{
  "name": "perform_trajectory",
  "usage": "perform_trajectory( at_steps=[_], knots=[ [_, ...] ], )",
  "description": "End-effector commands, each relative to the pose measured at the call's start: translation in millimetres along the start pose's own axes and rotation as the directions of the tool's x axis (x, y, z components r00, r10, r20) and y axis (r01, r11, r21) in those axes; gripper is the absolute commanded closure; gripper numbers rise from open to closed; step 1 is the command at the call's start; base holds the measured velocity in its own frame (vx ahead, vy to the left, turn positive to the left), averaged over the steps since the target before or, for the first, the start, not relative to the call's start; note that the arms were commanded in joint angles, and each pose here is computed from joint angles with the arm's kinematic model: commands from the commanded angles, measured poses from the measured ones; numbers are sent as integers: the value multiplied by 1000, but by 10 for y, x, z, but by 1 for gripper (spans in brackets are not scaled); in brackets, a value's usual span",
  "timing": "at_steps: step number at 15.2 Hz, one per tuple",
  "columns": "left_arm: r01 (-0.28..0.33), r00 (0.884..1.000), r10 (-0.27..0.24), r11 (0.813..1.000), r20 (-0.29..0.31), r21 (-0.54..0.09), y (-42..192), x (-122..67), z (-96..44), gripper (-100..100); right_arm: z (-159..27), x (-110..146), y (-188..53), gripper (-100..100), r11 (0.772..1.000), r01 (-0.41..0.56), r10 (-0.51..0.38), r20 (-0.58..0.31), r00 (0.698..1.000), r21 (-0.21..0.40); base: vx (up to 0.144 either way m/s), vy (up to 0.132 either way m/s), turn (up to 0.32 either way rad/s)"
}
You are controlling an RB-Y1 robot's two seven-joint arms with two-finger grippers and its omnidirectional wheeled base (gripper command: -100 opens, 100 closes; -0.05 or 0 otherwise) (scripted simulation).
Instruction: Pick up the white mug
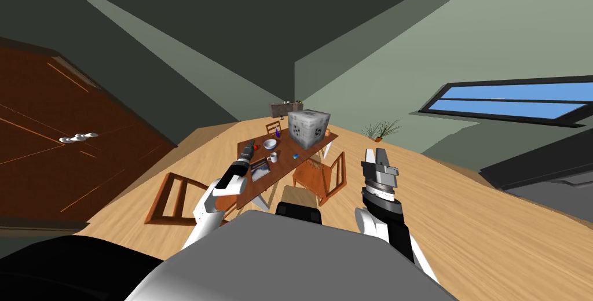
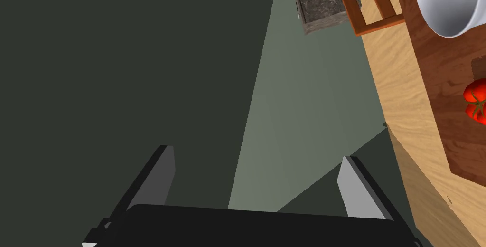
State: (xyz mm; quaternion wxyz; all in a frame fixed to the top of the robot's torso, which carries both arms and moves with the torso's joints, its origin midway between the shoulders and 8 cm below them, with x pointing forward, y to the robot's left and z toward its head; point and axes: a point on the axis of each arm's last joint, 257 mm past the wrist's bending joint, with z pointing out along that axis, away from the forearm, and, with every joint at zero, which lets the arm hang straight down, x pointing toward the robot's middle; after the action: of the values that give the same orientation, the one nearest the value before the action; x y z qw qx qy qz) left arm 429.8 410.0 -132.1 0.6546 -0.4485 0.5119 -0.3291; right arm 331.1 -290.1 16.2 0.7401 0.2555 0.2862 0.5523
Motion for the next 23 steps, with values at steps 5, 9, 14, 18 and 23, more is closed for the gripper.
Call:
perform_trajectory(
  at_steps=[5,9,14,18,23],
  knots=[
    [-71,997,74,987,16,-143,445,-221,94,-100,0,0,0,0,1000,0,0,0,1000,0,22,-7,-143],
    [-97,995,103,967,13,-237,721,-328,100,-100,0,0,0,0,1000,0,0,0,1000,0,29,-8,-193],
    [-119,992,128,936,7,-331,996,-439,78,-100,0,0,0,0,1000,0,0,0,1000,0,25,0,-125],
    [-152,985,173,885,8,-441,1335,-699,52,-100,0,0,0,0,1000,0,0,0,1000,0,25,-2,-199],
    [-159,983,183,833,-8,-530,1599,-802,-34,-100,0,0,0,0,1000,0,0,0,1000,0,25,-2,-145]
  ],
)
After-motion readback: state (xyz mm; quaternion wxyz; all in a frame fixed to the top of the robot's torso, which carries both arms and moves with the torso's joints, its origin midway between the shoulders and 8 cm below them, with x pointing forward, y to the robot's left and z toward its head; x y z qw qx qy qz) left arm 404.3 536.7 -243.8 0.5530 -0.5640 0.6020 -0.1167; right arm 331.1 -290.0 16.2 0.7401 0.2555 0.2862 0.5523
